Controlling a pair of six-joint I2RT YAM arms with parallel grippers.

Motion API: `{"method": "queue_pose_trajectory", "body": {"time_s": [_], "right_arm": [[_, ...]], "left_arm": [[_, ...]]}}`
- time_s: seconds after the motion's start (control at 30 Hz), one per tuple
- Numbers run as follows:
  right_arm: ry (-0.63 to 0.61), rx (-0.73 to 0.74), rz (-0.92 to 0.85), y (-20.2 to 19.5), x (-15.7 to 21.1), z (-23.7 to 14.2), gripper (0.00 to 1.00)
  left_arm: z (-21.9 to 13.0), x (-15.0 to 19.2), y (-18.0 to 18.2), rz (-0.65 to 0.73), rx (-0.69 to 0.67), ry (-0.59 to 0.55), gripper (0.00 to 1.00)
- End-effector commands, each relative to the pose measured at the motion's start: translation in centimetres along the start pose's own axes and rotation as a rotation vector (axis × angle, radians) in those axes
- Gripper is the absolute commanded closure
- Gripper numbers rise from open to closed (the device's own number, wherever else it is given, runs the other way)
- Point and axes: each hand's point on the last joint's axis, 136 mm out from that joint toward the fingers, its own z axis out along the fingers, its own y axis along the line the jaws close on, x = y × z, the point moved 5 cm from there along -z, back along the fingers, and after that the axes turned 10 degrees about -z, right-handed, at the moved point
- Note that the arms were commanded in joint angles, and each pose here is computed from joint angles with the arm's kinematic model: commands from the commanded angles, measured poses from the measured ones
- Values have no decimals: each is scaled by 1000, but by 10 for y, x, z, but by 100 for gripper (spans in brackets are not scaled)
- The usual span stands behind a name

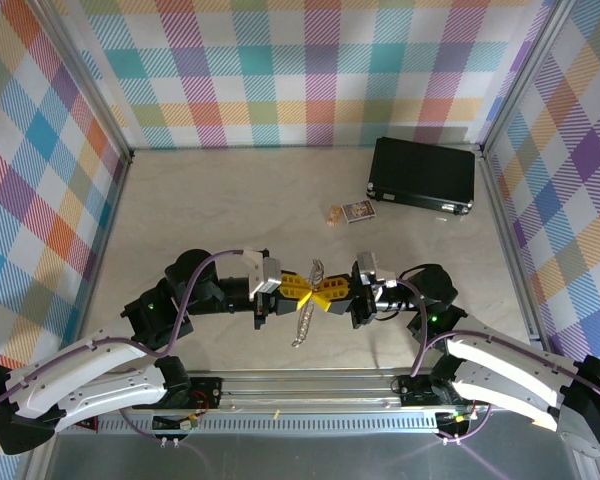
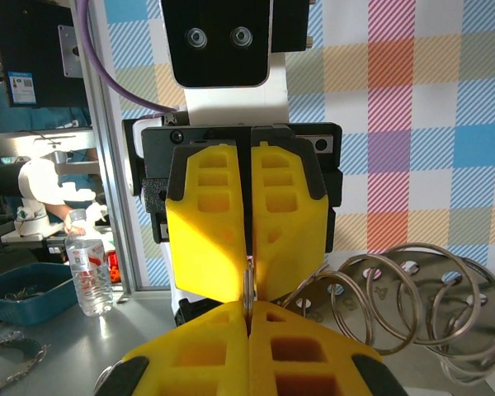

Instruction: Put the keys on the keyring

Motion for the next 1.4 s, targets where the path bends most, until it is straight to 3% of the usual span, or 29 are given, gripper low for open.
{"method": "queue_pose_trajectory", "body": {"time_s": [0.0, 0.33, 0.6, 1.0, 1.13, 1.23, 1.37], "right_arm": [[-52, -32, -38, 5, -13, 1, 100], [-66, -29, -43, 4, -13, 2, 100], [-40, -7, -26, 2, -10, 1, 98], [124, 104, 122, -1, 3, -9, 43], [194, 205, 197, -5, 11, -20, 29], [263, 298, 256, -9, 18, -29, 11], [389, 449, 358, -17, 35, -44, 5]], "left_arm": [[0, 3, -3, 20, 15, 0, 89], [-3, 1, -7, 18, 30, -3, 100], [-7, 1, -2, 27, -30, -5, 100], [-14, 5, 16, 45, -189, -5, 100], [-18, 9, 18, 47, -214, -5, 100], [-20, 14, 19, 45, -221, 3, 100], [-21, 22, 20, 41, -224, 12, 100]]}}
